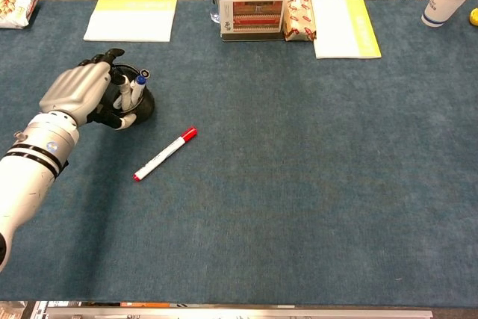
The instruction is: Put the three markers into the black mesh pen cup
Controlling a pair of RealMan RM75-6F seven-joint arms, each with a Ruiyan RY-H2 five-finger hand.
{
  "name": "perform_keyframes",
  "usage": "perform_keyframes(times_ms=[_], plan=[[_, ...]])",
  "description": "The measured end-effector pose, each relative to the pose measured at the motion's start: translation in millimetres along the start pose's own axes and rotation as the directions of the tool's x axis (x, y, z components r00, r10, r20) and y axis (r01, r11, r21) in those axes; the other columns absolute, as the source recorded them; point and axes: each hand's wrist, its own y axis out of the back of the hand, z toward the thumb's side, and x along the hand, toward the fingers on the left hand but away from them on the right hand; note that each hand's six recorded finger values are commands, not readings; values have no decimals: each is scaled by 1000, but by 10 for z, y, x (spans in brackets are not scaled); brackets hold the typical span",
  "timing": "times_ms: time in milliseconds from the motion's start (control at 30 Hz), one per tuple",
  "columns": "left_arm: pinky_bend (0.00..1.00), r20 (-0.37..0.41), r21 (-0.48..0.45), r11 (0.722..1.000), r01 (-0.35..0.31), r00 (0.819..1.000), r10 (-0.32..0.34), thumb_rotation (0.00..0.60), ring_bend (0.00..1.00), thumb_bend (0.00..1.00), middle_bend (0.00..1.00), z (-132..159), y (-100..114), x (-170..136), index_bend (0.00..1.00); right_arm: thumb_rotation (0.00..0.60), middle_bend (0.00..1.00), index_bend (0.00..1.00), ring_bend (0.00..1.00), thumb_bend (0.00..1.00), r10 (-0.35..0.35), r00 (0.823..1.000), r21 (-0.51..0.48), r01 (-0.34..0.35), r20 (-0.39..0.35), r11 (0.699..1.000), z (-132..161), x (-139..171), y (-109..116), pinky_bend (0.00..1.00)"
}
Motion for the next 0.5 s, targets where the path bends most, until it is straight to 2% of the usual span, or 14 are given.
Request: perform_keyframes(times_ms=[500], plan=[[70,-70,19,1000,6,998,-5,600,0,291,29,-181,125,-77,717,600,187,122,109,0,3,1000,2,-3,3,1000,-2,-1,-10,390]])
